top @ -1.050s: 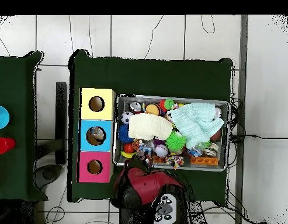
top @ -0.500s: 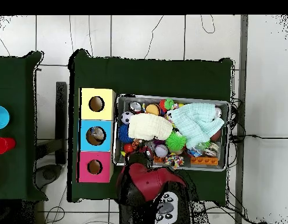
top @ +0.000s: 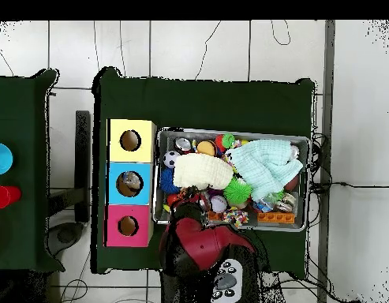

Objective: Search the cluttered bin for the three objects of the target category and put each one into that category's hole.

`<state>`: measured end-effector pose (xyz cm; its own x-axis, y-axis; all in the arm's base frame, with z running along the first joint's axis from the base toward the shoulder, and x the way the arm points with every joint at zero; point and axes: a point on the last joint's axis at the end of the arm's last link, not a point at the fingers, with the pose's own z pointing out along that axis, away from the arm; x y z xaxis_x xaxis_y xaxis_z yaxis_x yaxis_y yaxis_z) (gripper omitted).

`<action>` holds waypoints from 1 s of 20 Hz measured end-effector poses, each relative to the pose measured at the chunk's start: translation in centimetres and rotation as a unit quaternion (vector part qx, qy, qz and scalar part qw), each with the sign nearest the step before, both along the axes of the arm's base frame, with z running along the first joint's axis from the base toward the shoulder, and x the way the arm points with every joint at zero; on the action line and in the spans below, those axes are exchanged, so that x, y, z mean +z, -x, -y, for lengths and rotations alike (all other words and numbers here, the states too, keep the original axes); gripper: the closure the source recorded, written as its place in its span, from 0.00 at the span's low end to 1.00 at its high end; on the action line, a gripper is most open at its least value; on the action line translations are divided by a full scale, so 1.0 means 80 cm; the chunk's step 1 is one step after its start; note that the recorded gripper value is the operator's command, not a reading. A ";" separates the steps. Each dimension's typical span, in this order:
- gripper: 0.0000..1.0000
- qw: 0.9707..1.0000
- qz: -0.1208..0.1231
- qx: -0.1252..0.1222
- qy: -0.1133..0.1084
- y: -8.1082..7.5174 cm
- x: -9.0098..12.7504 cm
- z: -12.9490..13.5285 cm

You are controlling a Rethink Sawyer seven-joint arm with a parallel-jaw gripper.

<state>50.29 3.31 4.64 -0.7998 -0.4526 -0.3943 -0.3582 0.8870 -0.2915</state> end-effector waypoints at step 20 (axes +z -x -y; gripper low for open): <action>0.00 0.997 -0.049 -0.025 0.045 0.027 0.001 0.035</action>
<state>48.12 0.50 4.72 -0.8552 -0.4407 -0.2729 -0.3443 0.8765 -0.3365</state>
